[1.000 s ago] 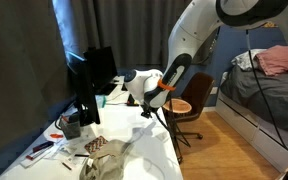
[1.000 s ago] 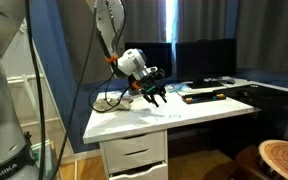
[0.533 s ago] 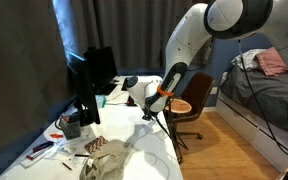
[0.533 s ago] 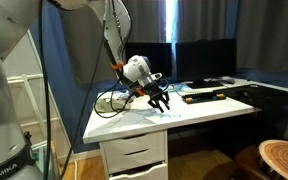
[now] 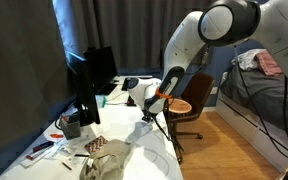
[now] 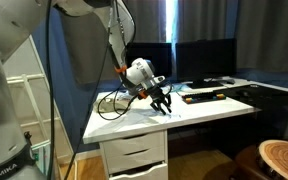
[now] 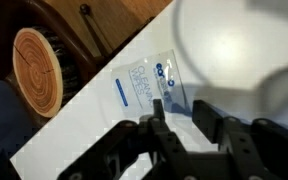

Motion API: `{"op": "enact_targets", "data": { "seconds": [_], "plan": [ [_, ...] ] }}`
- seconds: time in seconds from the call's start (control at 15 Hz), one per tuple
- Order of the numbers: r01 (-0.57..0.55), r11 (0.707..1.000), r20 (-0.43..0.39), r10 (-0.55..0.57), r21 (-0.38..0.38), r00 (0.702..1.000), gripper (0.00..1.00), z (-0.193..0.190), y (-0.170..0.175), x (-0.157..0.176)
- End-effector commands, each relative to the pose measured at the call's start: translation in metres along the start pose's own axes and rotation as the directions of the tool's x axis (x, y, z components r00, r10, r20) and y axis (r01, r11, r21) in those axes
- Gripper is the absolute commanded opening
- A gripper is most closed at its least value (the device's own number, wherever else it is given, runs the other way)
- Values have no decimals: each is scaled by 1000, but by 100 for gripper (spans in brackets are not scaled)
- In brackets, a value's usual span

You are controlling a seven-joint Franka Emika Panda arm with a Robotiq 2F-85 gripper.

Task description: Move the white sachet forward on the table

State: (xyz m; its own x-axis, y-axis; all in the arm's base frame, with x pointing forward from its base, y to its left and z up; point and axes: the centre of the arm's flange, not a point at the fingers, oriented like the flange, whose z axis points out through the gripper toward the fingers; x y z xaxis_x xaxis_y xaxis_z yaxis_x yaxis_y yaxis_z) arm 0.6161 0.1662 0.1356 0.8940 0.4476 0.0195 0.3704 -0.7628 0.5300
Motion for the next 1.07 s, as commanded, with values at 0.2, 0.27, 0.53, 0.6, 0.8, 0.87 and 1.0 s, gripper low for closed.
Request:
{"op": "enact_targets", "data": {
  "seconds": [0.2, 0.27, 0.53, 0.6, 0.8, 0.87, 1.0],
  "plan": [
    [-69, 991, 26, 66, 118, 997, 12, 17, 17, 8],
    [-75, 988, 27, 72, 137, 997, 13, 18, 20, 8],
    [-60, 975, 15, 58, 212, 998, 4, 19, 29, 8],
    [-53, 974, 10, 52, 222, 999, 5, 15, 31, 7],
    [-30, 971, -1, 31, 237, 1000, 5, -7, 33, 3],
    [-26, 971, -7, 29, 237, 1000, 5, -17, 34, 1],
    [-19, 972, -19, 24, 232, 1000, 5, -38, 34, -3]
  ]
}}
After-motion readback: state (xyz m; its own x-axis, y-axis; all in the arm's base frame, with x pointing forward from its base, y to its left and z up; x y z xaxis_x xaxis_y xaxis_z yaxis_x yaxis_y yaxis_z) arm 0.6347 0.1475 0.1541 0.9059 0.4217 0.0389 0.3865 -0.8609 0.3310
